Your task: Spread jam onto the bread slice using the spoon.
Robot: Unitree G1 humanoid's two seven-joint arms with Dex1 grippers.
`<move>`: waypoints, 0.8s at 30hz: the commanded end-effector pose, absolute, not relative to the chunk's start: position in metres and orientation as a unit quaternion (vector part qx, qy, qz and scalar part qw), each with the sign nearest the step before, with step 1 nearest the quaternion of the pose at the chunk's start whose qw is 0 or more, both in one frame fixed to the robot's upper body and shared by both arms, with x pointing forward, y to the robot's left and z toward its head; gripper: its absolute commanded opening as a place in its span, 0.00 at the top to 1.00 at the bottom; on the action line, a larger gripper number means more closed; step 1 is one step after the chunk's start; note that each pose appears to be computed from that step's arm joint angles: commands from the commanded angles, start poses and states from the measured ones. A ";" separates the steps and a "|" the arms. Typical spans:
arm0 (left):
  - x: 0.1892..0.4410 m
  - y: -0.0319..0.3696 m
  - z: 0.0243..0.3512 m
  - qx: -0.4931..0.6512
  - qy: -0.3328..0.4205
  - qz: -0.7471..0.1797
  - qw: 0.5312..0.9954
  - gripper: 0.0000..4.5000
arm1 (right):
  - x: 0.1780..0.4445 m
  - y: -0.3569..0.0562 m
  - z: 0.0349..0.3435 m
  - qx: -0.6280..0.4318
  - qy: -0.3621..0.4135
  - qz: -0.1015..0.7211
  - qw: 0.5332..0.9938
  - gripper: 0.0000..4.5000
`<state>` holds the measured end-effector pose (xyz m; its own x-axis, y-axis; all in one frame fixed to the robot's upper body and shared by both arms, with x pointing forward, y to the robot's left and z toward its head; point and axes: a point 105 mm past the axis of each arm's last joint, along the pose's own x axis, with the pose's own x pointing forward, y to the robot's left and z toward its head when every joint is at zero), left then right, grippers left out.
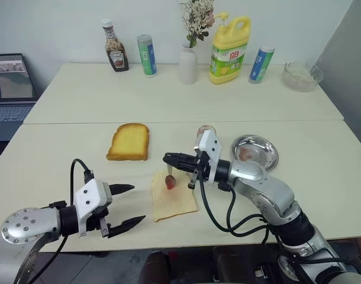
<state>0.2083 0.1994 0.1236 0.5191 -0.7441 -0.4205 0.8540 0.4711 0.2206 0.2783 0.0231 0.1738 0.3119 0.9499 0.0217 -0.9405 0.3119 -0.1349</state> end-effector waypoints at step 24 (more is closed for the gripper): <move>0.222 0.193 0.131 0.209 0.106 -0.475 0.848 0.00 | 0.258 0.007 0.215 -0.037 -0.163 0.617 0.769 0.99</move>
